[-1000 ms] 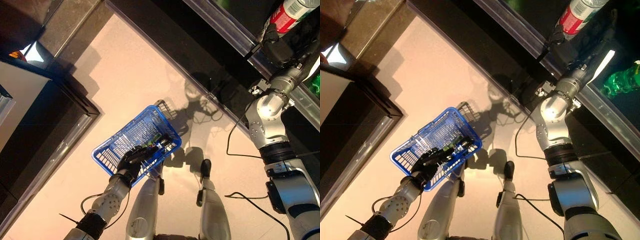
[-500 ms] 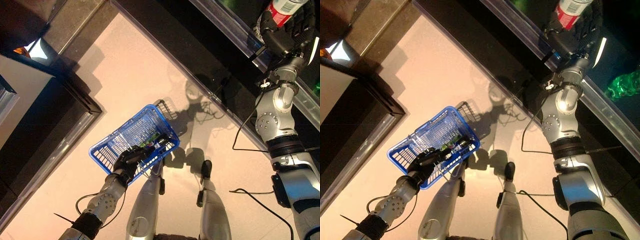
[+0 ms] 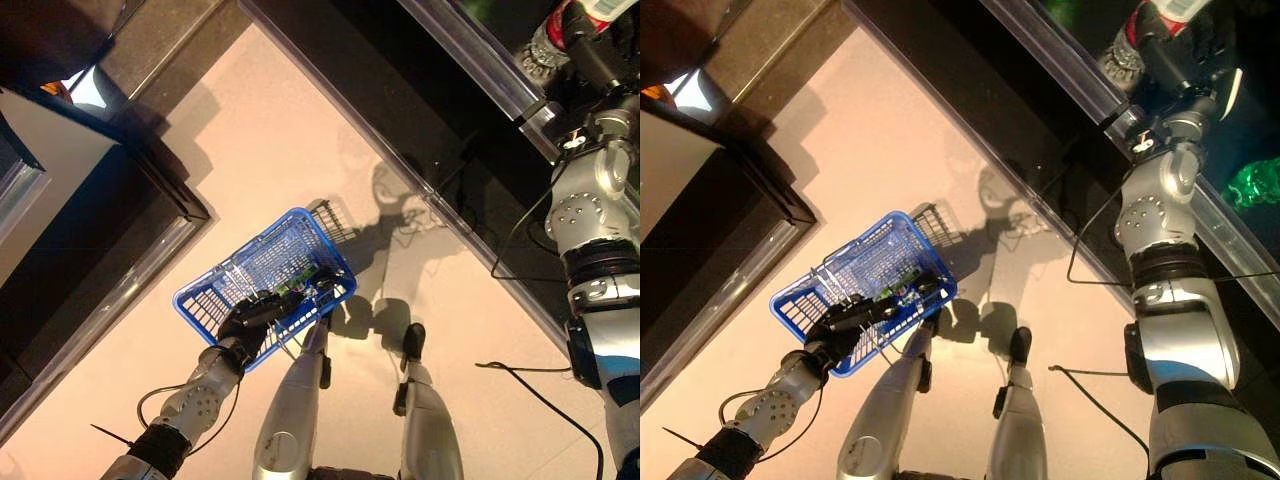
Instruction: Pick up the drink and place into the basket.
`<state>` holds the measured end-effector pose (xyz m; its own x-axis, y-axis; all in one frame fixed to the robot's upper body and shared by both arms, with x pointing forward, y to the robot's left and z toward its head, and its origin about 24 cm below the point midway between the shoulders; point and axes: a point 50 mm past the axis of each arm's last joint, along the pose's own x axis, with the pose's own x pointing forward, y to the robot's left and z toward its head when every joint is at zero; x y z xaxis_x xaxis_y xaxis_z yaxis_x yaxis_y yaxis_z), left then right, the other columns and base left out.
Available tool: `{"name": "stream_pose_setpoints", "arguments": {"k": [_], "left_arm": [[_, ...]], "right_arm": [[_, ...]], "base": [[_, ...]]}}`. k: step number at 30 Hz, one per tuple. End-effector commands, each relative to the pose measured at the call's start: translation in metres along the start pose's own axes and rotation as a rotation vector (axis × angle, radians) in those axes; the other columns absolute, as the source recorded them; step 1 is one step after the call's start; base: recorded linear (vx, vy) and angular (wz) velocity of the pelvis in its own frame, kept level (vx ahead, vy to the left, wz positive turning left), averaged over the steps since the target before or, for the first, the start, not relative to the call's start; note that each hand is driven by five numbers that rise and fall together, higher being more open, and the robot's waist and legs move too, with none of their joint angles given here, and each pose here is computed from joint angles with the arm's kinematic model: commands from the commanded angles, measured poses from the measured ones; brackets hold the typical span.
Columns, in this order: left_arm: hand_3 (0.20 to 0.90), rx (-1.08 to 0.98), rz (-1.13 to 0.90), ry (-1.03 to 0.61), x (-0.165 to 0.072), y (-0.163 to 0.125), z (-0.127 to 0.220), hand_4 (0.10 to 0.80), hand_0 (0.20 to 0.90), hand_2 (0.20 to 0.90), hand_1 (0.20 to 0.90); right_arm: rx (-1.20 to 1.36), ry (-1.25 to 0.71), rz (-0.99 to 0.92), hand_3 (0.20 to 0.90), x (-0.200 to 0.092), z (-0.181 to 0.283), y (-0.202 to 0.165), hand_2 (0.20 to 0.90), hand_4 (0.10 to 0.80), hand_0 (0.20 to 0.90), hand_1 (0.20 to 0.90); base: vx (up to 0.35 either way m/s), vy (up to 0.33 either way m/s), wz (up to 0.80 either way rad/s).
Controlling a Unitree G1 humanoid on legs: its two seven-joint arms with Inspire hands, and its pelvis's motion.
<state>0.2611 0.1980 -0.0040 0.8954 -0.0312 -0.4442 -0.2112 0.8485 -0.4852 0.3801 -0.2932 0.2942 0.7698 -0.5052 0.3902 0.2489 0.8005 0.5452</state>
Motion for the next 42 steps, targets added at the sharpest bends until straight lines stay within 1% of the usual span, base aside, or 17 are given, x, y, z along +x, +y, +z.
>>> {"name": "stream_pose_setpoints", "arguments": {"k": [1, 2, 9, 24, 28, 35, 38, 42], "left_arm": [[0.200, -0.014, -0.245, -0.161, -0.021, -0.031, 0.034, 0.100, 0.300, 0.300, 0.300], [0.200, -0.016, -0.245, -0.160, -0.021, -0.030, 0.035, 0.100, 0.300, 0.300, 0.300], [0.200, -0.006, -0.250, -0.160, -0.024, -0.028, 0.036, 0.100, 0.300, 0.300, 0.300], [0.200, 0.006, -0.249, -0.176, -0.026, -0.021, 0.044, 0.100, 0.300, 0.300, 0.300], [0.200, 0.005, -0.252, -0.185, -0.028, -0.020, 0.046, 0.100, 0.300, 0.300, 0.300], [0.200, 0.013, -0.257, -0.184, -0.030, -0.017, 0.045, 0.100, 0.300, 0.300, 0.300], [0.200, 0.010, -0.259, -0.174, -0.030, -0.016, 0.041, 0.100, 0.300, 0.300, 0.300], [0.200, 0.015, -0.246, -0.138, -0.032, -0.011, 0.028, 0.100, 0.300, 0.300, 0.300]], "right_arm": [[-0.137, -0.256, -0.004, 0.345, 0.019, 0.090, 0.009, 0.425, 0.245, 0.425, 0.425], [-0.181, -0.260, -0.011, 0.200, 0.019, 0.090, 0.009, 0.300, 0.100, 0.300, 0.300], [-0.390, -0.244, -0.093, 0.200, 0.022, 0.090, 0.005, 0.300, 0.100, 0.300, 0.300], [-0.418, -0.279, -0.095, 0.200, 0.019, 0.094, 0.003, 0.300, 0.100, 0.300, 0.300], [-0.394, -0.333, -0.023, 0.200, 0.015, 0.099, 0.011, 0.300, 0.100, 0.300, 0.300], [-0.318, -0.381, 0.166, 0.200, -0.002, 0.098, 0.026, 0.300, 0.100, 0.300, 0.300], [-0.293, -0.366, 0.224, 0.200, -0.009, 0.090, 0.024, 0.300, 0.100, 0.300, 0.300], [-0.275, -0.295, 0.291, 0.200, -0.021, 0.073, 0.018, 0.300, 0.100, 0.300, 0.300]], "base": [[0.000, 0.000, 0.00], [0.000, 0.000, 0.00], [0.000, 0.000, 0.00], [-0.024, -0.002, 0.03], [-0.037, 0.011, 0.01], [-0.003, 0.001, 0.00], [0.000, 0.000, 0.00], [0.034, 0.011, 0.01]]}}
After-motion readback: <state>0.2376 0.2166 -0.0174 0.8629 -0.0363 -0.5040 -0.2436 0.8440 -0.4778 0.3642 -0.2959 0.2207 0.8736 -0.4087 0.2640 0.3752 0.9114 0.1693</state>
